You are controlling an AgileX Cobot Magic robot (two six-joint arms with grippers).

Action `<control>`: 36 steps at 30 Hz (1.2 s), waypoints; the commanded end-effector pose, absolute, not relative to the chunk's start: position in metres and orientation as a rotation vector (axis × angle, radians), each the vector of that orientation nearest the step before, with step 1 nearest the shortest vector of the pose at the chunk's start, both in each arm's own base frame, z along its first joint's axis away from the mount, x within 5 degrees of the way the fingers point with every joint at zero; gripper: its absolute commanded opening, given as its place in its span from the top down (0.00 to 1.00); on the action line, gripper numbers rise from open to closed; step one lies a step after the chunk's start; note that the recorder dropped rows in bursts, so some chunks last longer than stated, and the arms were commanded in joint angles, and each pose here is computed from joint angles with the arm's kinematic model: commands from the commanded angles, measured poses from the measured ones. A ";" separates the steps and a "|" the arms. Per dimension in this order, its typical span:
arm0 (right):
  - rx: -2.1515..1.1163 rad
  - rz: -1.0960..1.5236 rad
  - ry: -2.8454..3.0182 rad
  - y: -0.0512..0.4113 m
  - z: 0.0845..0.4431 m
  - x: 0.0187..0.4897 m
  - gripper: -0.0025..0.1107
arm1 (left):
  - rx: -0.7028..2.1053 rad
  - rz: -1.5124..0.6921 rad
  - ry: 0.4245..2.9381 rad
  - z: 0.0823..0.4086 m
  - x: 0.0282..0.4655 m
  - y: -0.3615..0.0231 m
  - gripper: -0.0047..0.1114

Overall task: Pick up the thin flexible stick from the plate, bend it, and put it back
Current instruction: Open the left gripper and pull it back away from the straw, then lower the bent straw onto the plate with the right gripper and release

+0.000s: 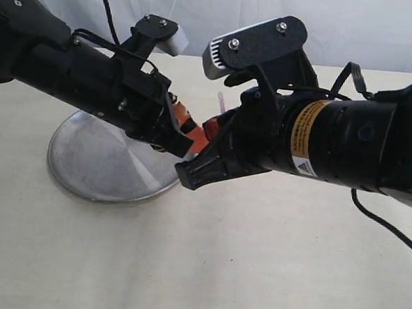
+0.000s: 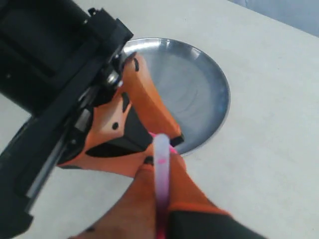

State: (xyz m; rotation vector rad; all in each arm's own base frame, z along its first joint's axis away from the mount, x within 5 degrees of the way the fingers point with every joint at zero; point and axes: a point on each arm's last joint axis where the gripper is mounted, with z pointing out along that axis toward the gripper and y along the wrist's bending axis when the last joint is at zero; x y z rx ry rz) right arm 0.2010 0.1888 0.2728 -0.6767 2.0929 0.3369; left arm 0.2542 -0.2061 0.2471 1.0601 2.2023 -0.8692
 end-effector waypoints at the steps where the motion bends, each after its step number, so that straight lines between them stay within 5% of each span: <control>1: -0.686 0.331 2.087 0.190 0.275 0.200 0.99 | 1.033 -0.790 2.266 0.246 0.256 -0.204 0.50; 5: -0.683 0.317 2.098 0.189 0.274 0.201 0.99 | 1.067 -0.702 2.303 0.242 0.256 -0.198 0.43; 19: -0.682 0.195 2.153 0.180 0.269 0.202 0.99 | 0.892 -0.401 2.355 0.238 0.273 -0.183 0.45; 23: -0.668 0.258 2.135 0.186 0.268 0.203 0.99 | 0.811 -0.374 2.362 0.239 0.277 -0.181 0.60; 28: -0.596 0.357 2.124 0.195 0.256 0.222 0.99 | 0.525 -0.305 2.422 0.244 0.290 -0.155 0.94; 36: -0.392 0.583 2.079 0.199 0.253 0.279 0.99 | 0.133 -0.083 2.417 0.288 0.282 -0.085 0.96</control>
